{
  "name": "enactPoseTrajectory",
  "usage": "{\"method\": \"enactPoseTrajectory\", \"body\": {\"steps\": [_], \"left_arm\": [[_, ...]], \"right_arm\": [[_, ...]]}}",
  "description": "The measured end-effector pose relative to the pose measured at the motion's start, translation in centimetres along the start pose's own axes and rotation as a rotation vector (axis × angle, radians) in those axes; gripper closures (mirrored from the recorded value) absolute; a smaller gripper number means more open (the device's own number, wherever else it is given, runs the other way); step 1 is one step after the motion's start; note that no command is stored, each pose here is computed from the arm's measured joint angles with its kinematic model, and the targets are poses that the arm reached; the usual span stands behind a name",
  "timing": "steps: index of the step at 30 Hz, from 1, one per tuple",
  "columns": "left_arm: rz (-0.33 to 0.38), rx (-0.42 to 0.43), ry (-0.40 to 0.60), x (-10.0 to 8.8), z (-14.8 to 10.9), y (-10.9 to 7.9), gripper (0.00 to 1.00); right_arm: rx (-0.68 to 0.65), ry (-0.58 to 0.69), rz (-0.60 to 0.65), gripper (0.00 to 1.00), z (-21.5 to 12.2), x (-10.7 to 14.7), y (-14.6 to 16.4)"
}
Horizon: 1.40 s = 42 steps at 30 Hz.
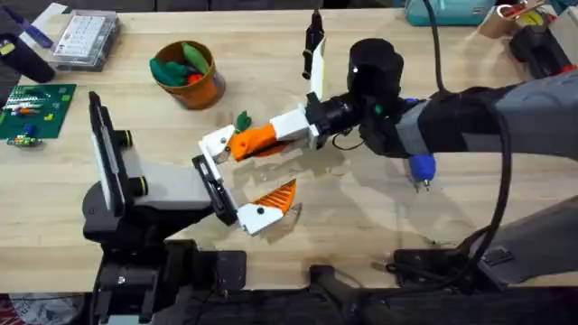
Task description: Pick up the gripper from the table and insert it into the empty holder that is missing its gripper. Then pick up a screw, insert it into the mounting hole, and use the screwdriver to tighten it. Finally, clean up the table by picking up the vegetable and placing it into the bucket.
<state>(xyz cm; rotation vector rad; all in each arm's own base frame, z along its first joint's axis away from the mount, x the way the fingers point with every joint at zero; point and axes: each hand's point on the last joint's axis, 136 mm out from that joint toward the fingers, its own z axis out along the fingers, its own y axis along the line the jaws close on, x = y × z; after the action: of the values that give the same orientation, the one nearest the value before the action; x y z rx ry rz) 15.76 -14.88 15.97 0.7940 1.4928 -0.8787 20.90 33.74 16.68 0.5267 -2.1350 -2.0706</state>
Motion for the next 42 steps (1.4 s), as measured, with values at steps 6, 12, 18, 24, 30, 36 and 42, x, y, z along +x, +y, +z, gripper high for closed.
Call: {"method": "enactPoseTrajectory", "body": {"steps": [6, 12, 18, 24, 30, 36, 42], "left_arm": [[-0.004, -0.007, 0.000, 0.0, 0.0, 0.1, 0.015], [-0.006, -0.020, -0.002, 0.0, -0.1, 0.4, 0.014], [-0.005, -0.046, -0.003, -0.1, -0.2, 0.9, 0.014], [-0.005, -0.044, -0.004, -0.1, -0.2, 0.8, 0.014], [-0.008, -0.004, -0.002, 0.0, -0.1, 0.2, 0.014], [-0.019, 0.068, 0.004, 0.2, -0.2, -1.1, 0.014], [-0.026, 0.105, 0.006, 0.3, -0.3, -1.7, 0.014]], "right_arm": [[0.006, -0.001, 0.009, 0.985, 0.2, -0.1, -0.1], [0.005, 0.010, 0.006, 0.985, 0.7, -0.3, 0.2], [-0.005, 0.038, -0.003, 0.987, 1.2, -0.8, 0.0], [-0.011, 0.051, -0.021, 0.987, 1.1, -0.8, 0.0], [-0.018, 0.065, -0.025, 0.986, 0.7, -0.7, 0.0], [-0.031, 0.101, -0.008, 0.986, 0.2, -0.1, -0.2], [-0.034, 0.111, -0.010, 0.987, 0.0, 0.1, -0.3]]}}
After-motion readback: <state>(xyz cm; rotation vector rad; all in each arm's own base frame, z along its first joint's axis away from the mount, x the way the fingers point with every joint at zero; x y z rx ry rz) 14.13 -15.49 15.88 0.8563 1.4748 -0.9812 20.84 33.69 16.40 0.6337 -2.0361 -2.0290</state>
